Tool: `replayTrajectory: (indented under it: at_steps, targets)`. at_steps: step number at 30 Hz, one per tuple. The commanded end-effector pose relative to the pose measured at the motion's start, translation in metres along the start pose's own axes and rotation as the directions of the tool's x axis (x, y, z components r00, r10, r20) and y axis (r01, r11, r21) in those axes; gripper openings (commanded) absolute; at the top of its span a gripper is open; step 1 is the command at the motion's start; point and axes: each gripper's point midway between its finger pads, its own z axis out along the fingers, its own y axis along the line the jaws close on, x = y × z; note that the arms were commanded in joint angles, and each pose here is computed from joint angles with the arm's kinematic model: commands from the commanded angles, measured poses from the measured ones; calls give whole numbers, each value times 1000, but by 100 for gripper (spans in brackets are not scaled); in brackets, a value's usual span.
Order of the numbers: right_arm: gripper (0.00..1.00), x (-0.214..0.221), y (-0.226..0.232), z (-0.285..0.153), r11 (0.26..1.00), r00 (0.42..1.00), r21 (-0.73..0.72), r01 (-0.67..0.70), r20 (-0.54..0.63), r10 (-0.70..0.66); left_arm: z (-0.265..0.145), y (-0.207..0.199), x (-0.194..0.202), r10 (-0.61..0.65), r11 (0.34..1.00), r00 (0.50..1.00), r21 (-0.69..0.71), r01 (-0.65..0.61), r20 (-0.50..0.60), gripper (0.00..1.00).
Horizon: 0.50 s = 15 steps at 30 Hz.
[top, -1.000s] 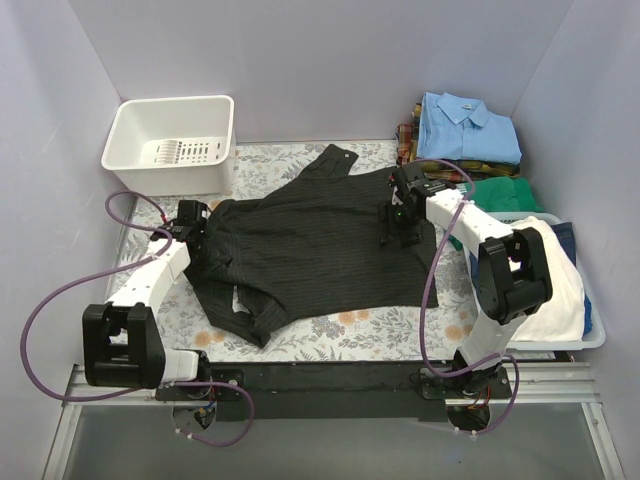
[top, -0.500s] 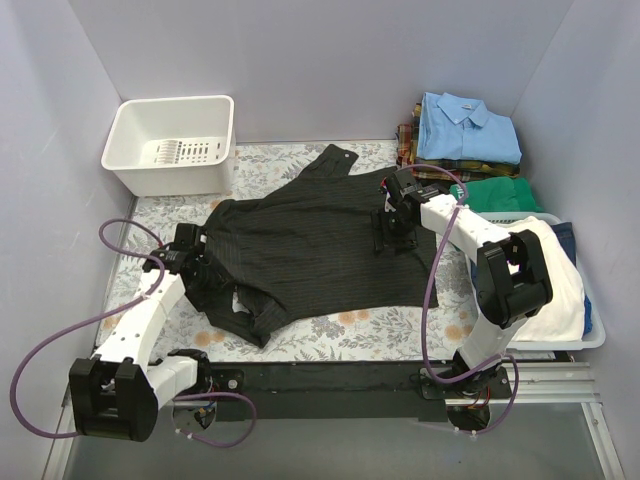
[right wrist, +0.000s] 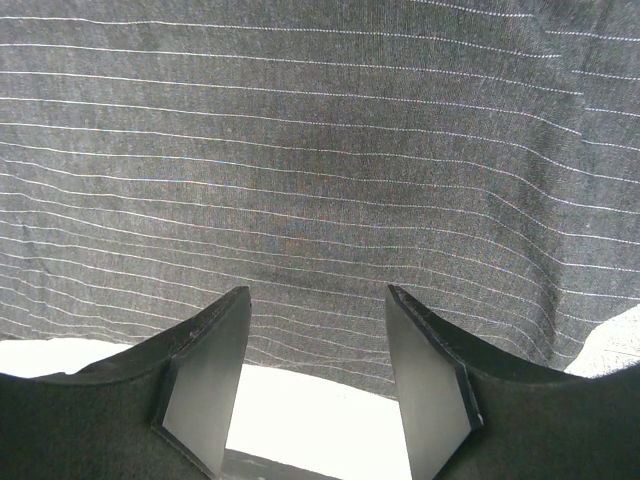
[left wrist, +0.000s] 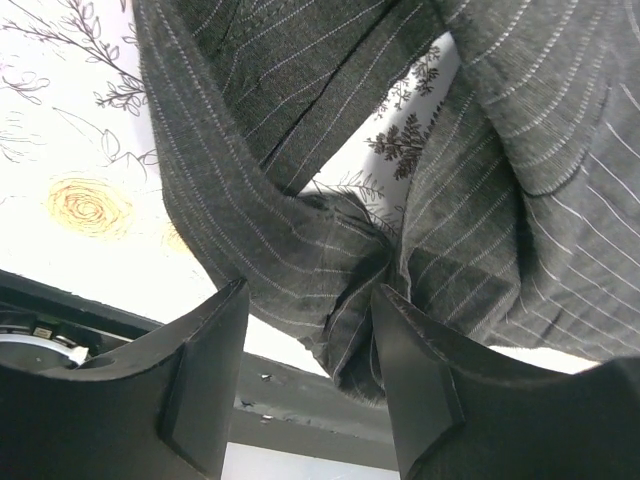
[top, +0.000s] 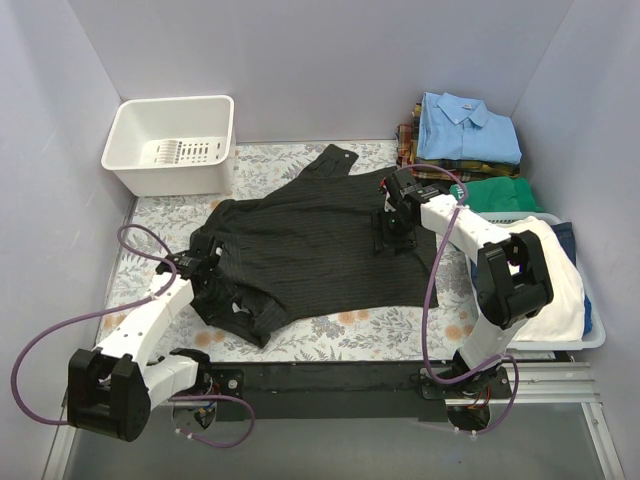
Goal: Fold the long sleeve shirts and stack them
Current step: Flatten the shirt out
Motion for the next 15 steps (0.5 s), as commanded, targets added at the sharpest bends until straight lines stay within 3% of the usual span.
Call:
replayTrajectory:
  at_steps: [1,7,11,12,15]
  targets:
    - [64,-14,9,-20,1000,997,-26,6,73,-4,11,2,5,-41,998,999,-49,40,-2,52]
    - [64,-17,8,-27,1000,995,-19,3,98,-2,25,6,27,12,994,997,-110,-20,-73,52]
    - [64,-19,6,-29,1000,994,-12,-1,105,2,28,6,34,36,993,995,-113,-47,-92,24]
    - [64,-18,6,-29,1000,995,-12,-1,104,2,25,4,32,39,993,996,-108,-48,-84,0]
    - [64,-17,5,-30,1000,995,-7,1,100,0,14,2,21,51,992,998,-111,-55,-39,0]
